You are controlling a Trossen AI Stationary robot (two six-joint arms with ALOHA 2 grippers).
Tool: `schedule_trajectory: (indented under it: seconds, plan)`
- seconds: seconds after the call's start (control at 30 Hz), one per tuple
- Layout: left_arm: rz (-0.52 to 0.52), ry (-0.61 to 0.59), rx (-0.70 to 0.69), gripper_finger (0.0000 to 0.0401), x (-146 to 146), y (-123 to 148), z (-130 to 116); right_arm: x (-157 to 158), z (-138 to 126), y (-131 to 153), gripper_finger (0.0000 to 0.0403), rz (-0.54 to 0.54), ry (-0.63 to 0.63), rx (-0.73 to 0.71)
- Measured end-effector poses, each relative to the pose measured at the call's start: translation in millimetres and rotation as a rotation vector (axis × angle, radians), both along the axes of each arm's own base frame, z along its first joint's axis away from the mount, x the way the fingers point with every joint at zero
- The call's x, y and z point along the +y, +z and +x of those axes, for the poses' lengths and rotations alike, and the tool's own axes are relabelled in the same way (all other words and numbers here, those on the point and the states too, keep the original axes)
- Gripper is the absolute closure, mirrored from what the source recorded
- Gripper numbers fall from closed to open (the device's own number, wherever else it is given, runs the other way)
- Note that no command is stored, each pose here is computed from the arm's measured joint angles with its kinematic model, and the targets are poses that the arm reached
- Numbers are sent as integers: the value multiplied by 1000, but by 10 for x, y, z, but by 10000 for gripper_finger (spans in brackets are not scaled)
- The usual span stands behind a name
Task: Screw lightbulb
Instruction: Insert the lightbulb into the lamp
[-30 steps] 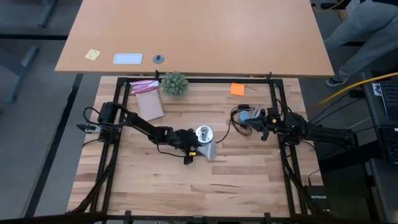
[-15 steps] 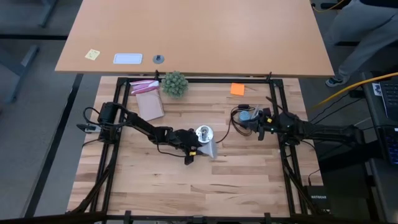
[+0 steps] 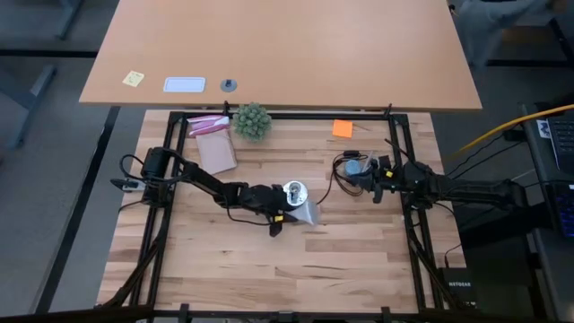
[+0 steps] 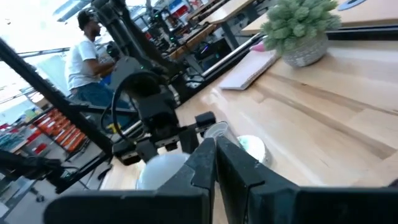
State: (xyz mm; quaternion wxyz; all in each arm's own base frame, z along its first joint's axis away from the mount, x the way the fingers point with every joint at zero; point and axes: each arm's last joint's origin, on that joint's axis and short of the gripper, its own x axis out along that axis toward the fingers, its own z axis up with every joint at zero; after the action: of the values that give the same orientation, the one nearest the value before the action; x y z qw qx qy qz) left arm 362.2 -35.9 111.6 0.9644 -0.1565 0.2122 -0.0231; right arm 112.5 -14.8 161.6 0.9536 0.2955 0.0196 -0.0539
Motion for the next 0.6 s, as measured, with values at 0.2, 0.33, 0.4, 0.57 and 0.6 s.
schedule_trajectory:
  seconds: [0.2, 0.33, 0.4, 0.57, 0.6]
  plan:
    - [-10, 0, -110, 251, -4, 103, 40, 3, 2, 80, 382, -63, 14, -21]
    - [-17, 5, -188, 254, 1, 177, 61, 3, 1, 226, 382, -165, 13, -94]
    - [-18, 12, -228, 253, 2, 215, 69, 3, -2, 284, 382, -206, 11, -107]
    - [34, 55, -333, 249, 19, 311, 84, 4, -10, 402, 382, -258, 8, -136]
    - [49, 67, -352, 248, 32, 328, 86, 5, -11, 418, 382, -259, 7, -140]
